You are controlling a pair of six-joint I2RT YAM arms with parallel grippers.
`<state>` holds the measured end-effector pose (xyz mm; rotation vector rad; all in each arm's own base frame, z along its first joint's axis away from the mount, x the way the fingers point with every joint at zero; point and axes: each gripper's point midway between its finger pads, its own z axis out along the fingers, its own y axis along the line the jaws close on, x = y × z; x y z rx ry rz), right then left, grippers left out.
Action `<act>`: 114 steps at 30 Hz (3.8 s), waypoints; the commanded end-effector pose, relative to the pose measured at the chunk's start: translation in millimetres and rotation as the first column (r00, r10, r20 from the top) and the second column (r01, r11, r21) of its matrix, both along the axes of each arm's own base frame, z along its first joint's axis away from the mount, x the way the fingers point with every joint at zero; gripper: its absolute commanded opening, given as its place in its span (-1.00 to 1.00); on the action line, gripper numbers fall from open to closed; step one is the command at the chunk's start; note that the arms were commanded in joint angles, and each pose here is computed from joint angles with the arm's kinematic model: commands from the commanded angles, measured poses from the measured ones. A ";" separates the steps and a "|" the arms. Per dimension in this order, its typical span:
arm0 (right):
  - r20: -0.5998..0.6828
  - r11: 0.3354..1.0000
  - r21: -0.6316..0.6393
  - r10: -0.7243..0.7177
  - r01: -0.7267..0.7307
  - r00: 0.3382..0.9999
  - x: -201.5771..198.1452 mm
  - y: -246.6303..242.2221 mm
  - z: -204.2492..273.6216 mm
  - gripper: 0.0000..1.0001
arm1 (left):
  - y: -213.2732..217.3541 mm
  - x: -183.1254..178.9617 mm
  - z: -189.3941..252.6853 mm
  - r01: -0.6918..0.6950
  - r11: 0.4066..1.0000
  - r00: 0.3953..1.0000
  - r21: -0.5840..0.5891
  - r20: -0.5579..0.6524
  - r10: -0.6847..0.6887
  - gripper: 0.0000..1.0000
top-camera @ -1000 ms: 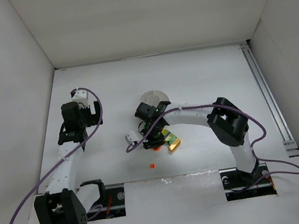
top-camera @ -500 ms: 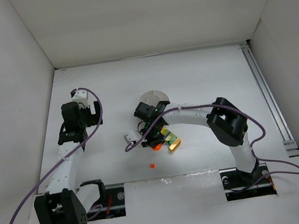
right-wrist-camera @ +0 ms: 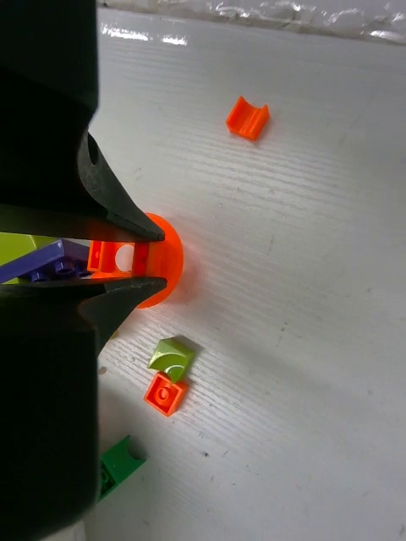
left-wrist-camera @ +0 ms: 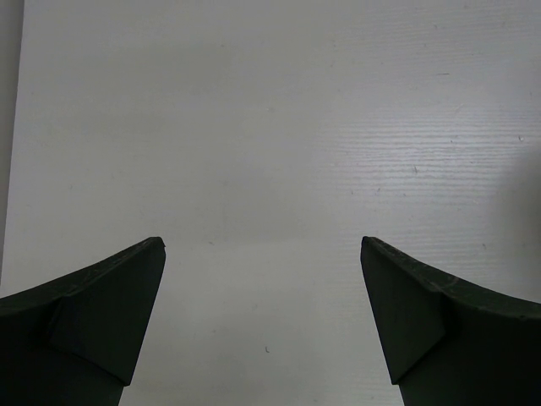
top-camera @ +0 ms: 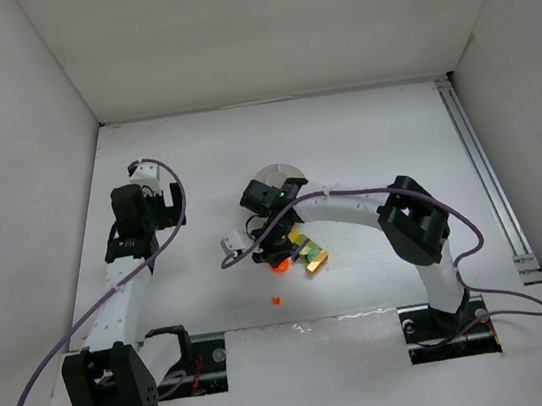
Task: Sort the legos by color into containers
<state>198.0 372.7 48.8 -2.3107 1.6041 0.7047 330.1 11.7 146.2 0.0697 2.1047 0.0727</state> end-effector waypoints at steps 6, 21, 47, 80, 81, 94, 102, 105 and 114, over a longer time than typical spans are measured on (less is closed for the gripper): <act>-0.014 0.977 0.208 -0.053 0.054 0.999 -4.8 31.0 85.4 -0.90 | 0.5 10.8 18.9 -0.008 1.000 0.998 -0.008 0.069 0.008 1.00; -0.198 0.722 0.455 -0.489 0.522 0.849 92.4 -0.6 158.0 -0.92 | -3.0 12.7 17.7 0.005 1.000 0.998 -0.025 0.069 -0.003 1.00; -0.238 0.533 0.442 -0.706 0.722 0.667 147.7 -46.2 138.7 -0.92 | -3.0 14.1 8.3 0.004 1.000 0.999 -0.026 0.040 -0.003 1.00; -0.180 0.507 0.452 -0.754 0.734 0.632 157.8 -64.0 134.2 -0.09 | -7.9 13.8 11.3 0.029 0.999 0.998 -0.038 0.050 -0.027 1.00; -0.180 0.507 0.452 -0.754 0.734 0.632 157.8 -64.0 134.2 -0.09 | -7.9 13.8 11.3 0.029 0.999 0.998 -0.038 0.050 -0.027 1.00; -0.198 0.417 0.485 -0.804 0.768 0.561 161.4 -103.2 171.8 -0.09 | -50.0 -23.4 18.4 0.377 0.926 0.925 0.030 0.031 -0.378 0.89; -0.234 0.277 0.458 -0.879 0.845 0.415 176.9 -176.3 164.2 -0.09 | -91.1 -74.2 -4.8 0.718 0.675 0.695 0.168 -0.131 -0.707 0.51; -0.243 0.244 0.461 -0.890 0.853 0.385 177.0 -187.7 164.3 -0.09 | -107.5 -94.1 -11.5 0.823 0.525 0.562 0.216 -0.173 -0.809 0.51; -0.258 0.187 0.461 -0.907 0.867 0.333 180.3 -198.8 165.4 -0.09 | -164.7 -122.1 -4.6 0.925 0.325 0.361 0.198 -0.186 -0.914 0.88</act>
